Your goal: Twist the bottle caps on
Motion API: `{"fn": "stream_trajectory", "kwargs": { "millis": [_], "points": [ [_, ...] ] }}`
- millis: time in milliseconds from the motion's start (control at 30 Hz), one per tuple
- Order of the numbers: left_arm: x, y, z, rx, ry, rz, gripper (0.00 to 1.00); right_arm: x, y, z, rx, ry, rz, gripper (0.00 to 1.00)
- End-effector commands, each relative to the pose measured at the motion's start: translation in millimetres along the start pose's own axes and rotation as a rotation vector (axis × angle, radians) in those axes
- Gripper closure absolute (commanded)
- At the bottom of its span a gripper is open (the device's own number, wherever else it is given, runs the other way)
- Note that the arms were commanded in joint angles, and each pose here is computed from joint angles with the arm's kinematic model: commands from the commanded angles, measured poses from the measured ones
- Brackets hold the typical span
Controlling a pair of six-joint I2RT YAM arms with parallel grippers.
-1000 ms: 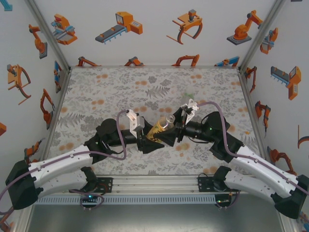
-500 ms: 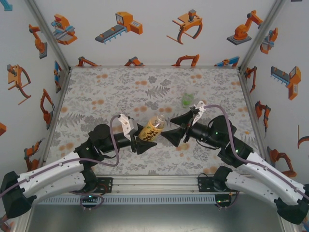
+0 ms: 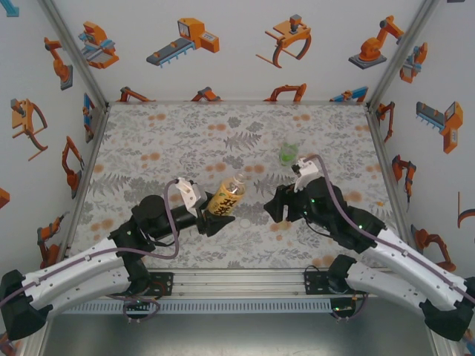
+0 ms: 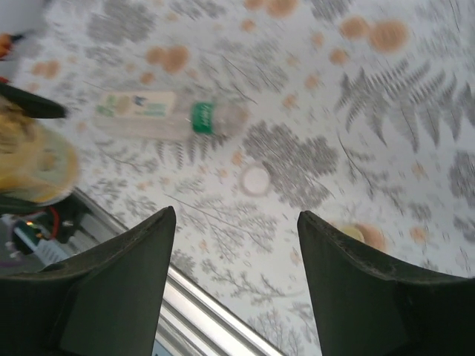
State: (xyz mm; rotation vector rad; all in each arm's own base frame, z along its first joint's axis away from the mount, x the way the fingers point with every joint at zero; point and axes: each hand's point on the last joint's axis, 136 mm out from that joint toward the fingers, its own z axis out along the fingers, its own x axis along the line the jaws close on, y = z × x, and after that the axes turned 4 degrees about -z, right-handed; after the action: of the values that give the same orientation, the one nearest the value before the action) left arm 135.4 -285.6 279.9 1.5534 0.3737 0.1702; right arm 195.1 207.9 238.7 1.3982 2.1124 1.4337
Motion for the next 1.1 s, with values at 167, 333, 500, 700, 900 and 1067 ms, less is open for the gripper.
{"fn": "stream_trajectory", "kwargs": {
  "millis": [167, 333, 500, 700, 900, 1067],
  "points": [
    [6.9, 0.6, -2.3, -0.031, 0.031, -0.022, 1.0, -64.0, -79.1, 20.5, 0.261, -0.338, 0.117, 0.45],
    [7.0, -0.2, -2.1, -0.022, 0.031, -0.031, 1.0, -66.6, -93.0, 33.3, 0.303, -0.358, 0.144, 0.47],
    [6.7, -0.3, -3.3, -0.011, 0.032, -0.032, 1.0, -72.0, -98.0, 42.2, 0.313, -0.381, 0.123, 0.47],
    [6.0, 1.7, -5.4, -0.019, 0.032, -0.03, 1.0, -77.5, -106.2, 55.3, 0.381, -0.383, 0.123, 0.47],
    [9.3, 3.6, -6.7, -0.028, 0.051, -0.028, 1.0, -80.9, -114.4, 70.1, 0.415, -0.376, 0.142, 0.49],
    [9.9, 4.5, -8.5, -0.027, 0.058, -0.027, 1.0, -86.9, -119.6, 79.8, 0.437, -0.385, 0.148, 0.5]
  ]
}}
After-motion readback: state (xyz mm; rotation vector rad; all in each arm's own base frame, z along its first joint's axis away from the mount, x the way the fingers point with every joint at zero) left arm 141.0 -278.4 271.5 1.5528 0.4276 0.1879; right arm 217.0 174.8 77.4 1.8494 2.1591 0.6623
